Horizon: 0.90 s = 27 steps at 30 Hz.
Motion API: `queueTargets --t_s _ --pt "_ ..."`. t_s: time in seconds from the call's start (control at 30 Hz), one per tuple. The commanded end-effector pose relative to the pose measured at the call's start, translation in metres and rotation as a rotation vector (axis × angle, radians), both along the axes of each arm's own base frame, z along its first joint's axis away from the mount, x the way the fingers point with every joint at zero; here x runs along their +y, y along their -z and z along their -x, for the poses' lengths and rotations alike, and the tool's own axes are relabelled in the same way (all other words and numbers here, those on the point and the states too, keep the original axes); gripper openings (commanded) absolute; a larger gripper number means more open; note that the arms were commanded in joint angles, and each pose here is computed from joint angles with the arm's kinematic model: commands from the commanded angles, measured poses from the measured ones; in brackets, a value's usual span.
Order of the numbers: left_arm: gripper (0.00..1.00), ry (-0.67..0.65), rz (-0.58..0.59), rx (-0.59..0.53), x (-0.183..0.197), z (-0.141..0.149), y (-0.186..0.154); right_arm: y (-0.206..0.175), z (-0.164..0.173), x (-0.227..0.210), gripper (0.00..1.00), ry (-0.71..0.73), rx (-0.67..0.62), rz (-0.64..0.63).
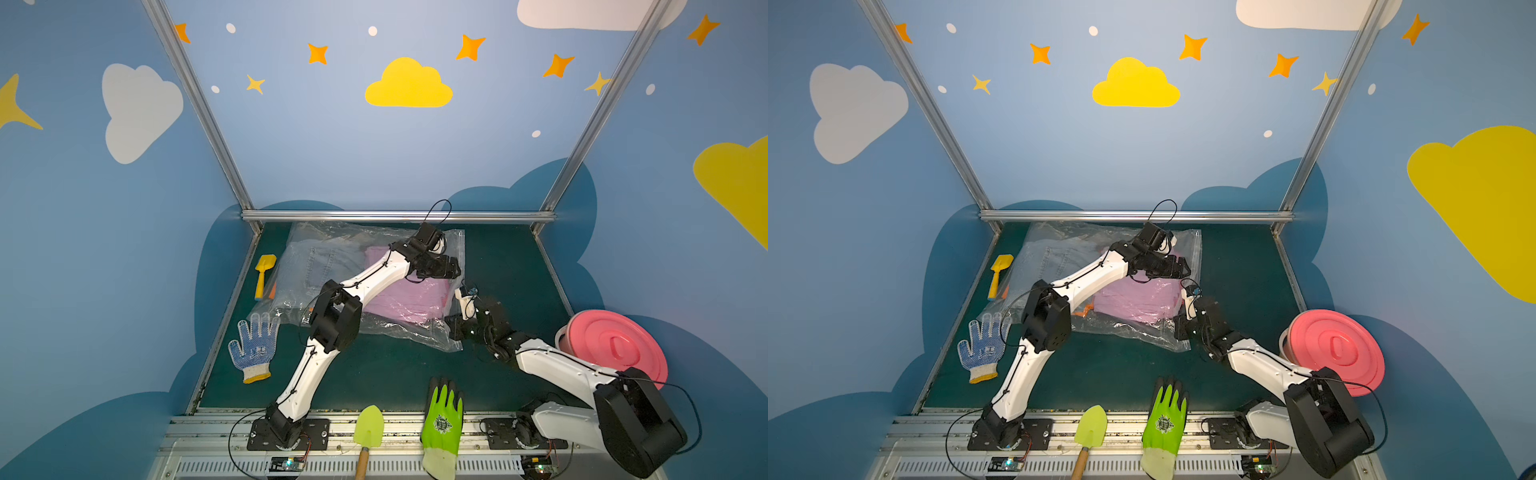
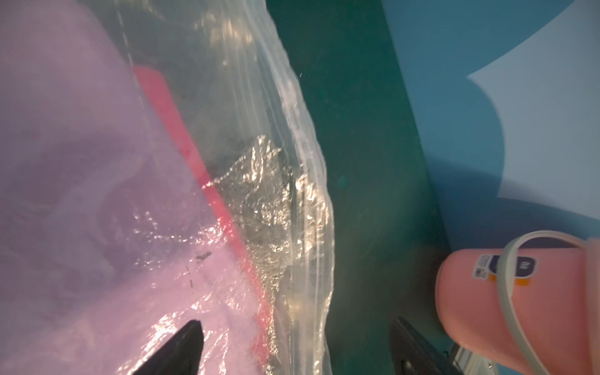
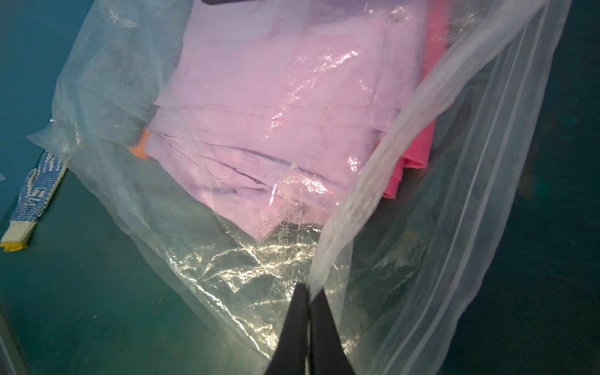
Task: Take the trousers out of the vacuum bag
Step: Open the vacuum bag at the center of the board.
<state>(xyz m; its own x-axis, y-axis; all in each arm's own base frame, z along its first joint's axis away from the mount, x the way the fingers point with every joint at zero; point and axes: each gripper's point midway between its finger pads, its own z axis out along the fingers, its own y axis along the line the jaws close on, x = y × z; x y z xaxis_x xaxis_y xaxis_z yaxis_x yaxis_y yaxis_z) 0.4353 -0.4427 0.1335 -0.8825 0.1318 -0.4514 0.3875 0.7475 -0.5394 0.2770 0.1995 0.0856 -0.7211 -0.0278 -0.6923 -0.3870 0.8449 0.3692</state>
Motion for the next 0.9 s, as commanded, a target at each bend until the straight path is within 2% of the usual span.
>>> queueTargets --t_s 0.0,0.6,0.87 --pt "0.91 0.047 -0.074 0.022 -0.005 0.018 0.007 0.002 0.004 -0.001 0.05 -0.009 -0.005 0.033" --pt "0.88 0.181 -0.122 0.039 -0.035 0.051 0.037 -0.003 0.008 -0.004 0.05 0.008 -0.032 0.026" --pt "0.81 0.195 -0.092 0.072 -0.044 0.055 0.047 -0.004 0.012 -0.009 0.05 0.026 -0.049 0.012"
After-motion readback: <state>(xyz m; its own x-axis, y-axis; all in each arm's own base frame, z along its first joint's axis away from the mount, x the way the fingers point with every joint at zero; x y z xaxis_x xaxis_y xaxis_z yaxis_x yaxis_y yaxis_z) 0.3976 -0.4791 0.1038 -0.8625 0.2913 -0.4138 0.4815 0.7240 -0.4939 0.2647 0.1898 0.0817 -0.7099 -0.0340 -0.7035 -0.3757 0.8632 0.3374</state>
